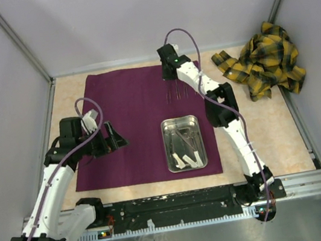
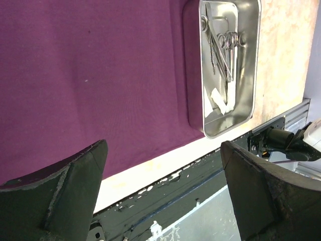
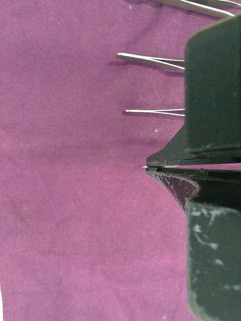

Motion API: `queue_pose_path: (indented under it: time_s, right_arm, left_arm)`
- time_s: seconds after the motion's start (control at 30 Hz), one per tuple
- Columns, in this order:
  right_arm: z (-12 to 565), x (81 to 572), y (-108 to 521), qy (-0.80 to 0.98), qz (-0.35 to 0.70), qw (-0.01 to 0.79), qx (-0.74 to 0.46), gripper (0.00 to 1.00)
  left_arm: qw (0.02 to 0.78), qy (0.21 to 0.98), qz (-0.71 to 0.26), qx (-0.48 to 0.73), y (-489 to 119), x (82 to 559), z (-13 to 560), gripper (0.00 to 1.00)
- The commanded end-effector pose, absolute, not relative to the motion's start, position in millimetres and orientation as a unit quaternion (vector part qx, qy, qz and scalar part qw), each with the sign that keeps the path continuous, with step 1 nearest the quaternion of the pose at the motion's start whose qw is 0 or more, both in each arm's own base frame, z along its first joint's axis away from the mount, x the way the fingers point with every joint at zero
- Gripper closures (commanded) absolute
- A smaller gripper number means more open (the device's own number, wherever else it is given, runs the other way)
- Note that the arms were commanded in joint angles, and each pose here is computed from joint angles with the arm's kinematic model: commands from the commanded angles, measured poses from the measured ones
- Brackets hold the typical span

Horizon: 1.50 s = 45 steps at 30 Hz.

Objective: Open and lay out the surgical kit
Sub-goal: Place the medical item in the surgical kit.

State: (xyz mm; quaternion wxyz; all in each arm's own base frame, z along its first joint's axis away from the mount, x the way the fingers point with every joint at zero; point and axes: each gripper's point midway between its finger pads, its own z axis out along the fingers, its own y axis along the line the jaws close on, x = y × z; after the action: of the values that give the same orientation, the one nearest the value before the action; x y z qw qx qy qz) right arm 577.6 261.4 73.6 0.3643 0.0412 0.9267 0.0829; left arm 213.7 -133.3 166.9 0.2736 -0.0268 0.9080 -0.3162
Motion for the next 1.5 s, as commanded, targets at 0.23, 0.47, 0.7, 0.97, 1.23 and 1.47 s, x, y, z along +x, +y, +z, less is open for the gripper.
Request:
queue_pose_path:
  time_s: [0.23,0.47,0.7,0.97,1.23,1.47]
  right_arm:
    - [87,607,263,0.906,0.116,0.405,0.044,1.0]
    - [83,609,265,0.905,0.12,0.404,0.046,1.0]
    - [77,610,265,0.907,0.121,0.401,0.046,0.99]
    - [77,610,265,0.907,0.121,0.401,0.047,0.83]
    - [97,611,266,0.9,0.133,0.413,0.049,0.72]
    - [166,607,267,0.878,0.157,0.452,0.03,0.62]
  left_arm:
    - [0.283,0.906,-0.314,-0.026,-133,225,167,0.0]
    - [0.282,0.907,-0.312,-0.027,-133,228,165,0.0]
    - [0.281,0.908,-0.311,-0.027,-133,229,164,0.0]
    - [0.281,0.908,-0.31,-0.027,-133,230,164,0.0]
    - [0.286,0.907,-0.308,-0.027,-132,231,167,0.0]
    - [0.306,0.901,-0.305,-0.026,-131,238,188,0.0]
